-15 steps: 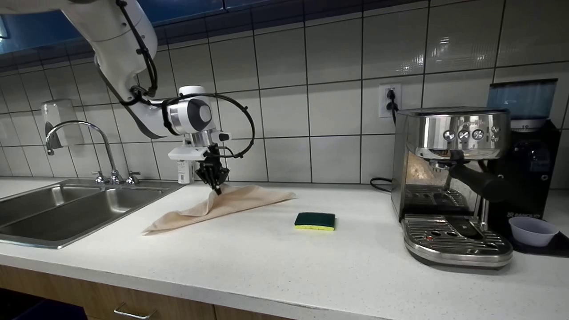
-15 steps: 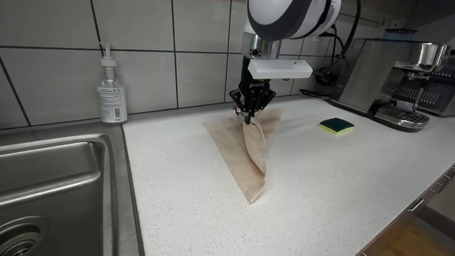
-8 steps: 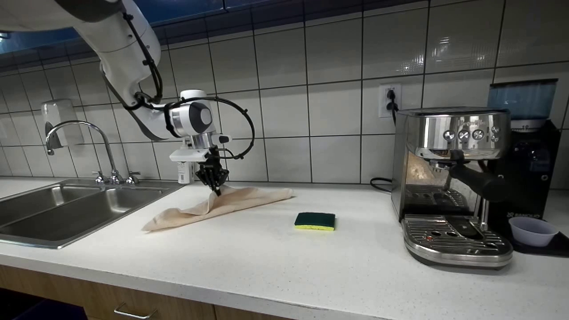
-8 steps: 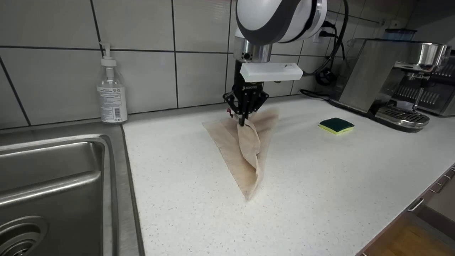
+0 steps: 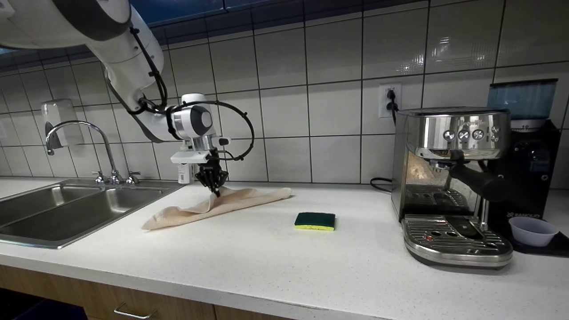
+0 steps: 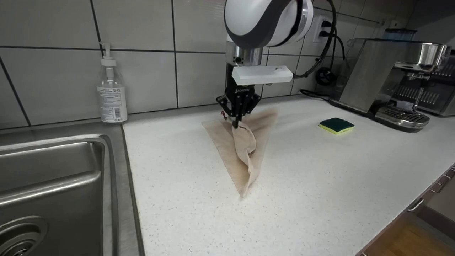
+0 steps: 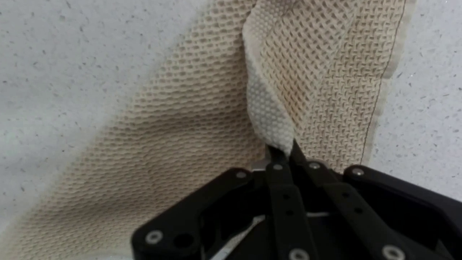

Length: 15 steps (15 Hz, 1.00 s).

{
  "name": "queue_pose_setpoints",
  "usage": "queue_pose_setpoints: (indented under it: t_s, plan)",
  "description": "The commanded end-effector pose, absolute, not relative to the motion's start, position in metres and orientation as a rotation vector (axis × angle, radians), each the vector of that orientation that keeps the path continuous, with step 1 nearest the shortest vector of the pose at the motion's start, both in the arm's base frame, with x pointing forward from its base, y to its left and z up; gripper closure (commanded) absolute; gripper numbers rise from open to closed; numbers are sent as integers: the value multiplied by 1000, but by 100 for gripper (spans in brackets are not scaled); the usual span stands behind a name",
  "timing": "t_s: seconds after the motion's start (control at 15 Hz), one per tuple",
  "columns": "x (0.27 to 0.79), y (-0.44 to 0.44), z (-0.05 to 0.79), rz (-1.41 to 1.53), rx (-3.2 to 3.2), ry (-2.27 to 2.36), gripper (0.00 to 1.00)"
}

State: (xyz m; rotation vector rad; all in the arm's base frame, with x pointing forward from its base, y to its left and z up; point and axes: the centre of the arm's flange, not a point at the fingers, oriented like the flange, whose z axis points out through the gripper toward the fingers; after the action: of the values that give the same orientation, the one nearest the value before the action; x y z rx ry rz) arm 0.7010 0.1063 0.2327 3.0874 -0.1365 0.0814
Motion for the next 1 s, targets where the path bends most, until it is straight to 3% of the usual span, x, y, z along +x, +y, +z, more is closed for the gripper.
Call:
queue_pose_setpoints:
  t_s: [0.0,0.47,0.53,0.6,0.93]
  plan:
    - [720,111,231,41,3090,-100,99]
    - [728,114,225,13,3088,-92,99]
    - [729,115,225,11,3087,-91,88]
    - [730,115,225,10,3086,-91,68]
    - [734,116,224,0,3085,-87,32]
